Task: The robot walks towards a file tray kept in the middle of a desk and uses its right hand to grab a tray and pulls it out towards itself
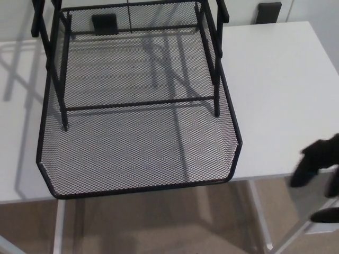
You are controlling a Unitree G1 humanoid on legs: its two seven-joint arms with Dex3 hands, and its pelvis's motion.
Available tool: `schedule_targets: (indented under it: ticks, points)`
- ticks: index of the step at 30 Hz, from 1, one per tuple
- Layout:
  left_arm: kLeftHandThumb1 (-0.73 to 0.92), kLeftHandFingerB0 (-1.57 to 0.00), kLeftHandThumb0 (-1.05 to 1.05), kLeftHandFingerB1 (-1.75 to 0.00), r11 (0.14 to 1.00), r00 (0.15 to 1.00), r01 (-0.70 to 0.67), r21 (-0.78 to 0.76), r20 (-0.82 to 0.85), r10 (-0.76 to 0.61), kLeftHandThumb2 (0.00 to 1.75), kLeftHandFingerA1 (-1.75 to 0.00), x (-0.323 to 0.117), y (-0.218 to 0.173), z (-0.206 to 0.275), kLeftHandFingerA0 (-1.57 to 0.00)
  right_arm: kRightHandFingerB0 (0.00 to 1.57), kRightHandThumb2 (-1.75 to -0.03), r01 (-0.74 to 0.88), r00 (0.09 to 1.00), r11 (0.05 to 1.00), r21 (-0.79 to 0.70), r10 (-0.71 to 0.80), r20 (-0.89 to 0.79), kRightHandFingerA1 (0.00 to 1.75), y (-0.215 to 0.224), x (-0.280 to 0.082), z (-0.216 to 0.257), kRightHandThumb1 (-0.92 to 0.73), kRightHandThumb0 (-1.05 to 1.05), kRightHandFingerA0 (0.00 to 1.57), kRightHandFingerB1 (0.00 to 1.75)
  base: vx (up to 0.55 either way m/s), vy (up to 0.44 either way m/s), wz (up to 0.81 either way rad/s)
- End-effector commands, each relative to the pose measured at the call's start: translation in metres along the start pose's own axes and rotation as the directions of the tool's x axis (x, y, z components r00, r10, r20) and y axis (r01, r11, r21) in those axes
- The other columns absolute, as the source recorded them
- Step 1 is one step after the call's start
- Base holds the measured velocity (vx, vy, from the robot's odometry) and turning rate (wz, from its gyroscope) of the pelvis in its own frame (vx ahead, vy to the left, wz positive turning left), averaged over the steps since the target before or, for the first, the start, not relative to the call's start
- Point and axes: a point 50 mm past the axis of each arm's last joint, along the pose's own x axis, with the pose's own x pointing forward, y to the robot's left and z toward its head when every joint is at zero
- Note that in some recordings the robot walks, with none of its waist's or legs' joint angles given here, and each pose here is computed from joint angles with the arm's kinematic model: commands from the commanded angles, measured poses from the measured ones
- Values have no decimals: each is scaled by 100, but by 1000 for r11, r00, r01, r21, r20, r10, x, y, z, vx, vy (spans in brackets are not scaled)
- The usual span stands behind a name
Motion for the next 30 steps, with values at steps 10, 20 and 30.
schedule_targets:
  ticks: [10,20,30]
  points:
    - [57,-29,-20,-34,999,999,-31,19,-12,31,57,-40,-1,15,-1,-45,98,-48,-216,976,323,921,36,216,90,-14,-142,-171,-25,-38,139,68,0,0,0]
    - [41,-15,-17,-47,999,999,-44,-7,2,44,84,-55,0,17,1,-32,57,-53,206,876,349,914,350,-331,67,94,-120,-216,-43,-12,65,61,0,0,0]
    - [59,-27,-21,-33,997,998,-64,-40,13,64,57,-39,2,17,3,-42,4,-56,194,730,666,720,392,-560,37,142,-88,-202,-46,-46,2,33,0,0,0]
